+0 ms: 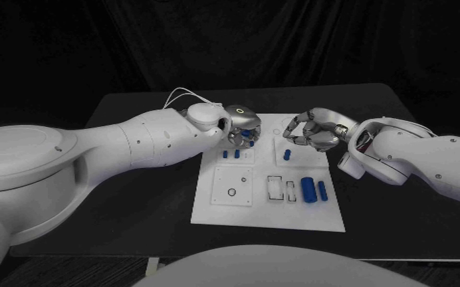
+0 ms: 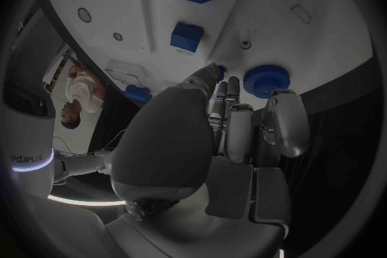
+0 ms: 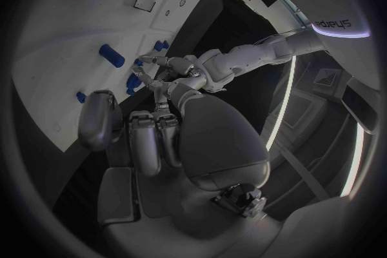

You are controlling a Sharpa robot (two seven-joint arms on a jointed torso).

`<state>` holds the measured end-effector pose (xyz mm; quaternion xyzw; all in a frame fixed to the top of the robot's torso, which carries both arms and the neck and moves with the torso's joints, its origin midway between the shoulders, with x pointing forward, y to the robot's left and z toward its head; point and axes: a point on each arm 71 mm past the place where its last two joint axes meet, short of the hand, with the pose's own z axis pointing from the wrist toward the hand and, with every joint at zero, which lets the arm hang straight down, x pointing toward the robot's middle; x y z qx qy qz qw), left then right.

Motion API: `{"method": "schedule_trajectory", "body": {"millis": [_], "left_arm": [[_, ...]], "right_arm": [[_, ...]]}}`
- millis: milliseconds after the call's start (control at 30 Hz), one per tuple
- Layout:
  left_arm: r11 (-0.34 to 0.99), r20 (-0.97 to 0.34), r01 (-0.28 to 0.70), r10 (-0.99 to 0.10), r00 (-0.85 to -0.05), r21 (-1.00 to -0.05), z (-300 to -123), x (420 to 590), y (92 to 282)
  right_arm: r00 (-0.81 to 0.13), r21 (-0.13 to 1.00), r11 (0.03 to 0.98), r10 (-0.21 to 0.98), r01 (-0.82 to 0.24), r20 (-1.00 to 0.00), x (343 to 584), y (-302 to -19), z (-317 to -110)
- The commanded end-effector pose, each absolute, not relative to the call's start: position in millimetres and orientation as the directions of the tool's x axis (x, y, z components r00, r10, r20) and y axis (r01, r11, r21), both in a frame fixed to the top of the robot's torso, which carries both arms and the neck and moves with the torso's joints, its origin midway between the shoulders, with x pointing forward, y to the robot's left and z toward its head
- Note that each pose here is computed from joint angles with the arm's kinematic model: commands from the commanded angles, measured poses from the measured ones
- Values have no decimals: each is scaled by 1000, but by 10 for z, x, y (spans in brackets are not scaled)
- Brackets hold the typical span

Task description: Assemble the parts on the task board

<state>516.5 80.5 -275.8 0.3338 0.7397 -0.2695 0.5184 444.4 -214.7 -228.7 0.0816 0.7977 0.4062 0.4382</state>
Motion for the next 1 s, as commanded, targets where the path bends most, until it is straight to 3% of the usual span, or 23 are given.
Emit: {"method": "schedule_trajectory", "body": {"millis": [33,1000], "left_arm": [[622,-949,781,209,-236,-57,-2764,5155,778],[623,-954,780,197,-225,-55,-2796,5163,760]], "right_arm": [[-608,718,658,480,-227,-632,4435,-2140,-2300],[-613,716,662,477,-221,-630,4432,-2147,-2308]]}}
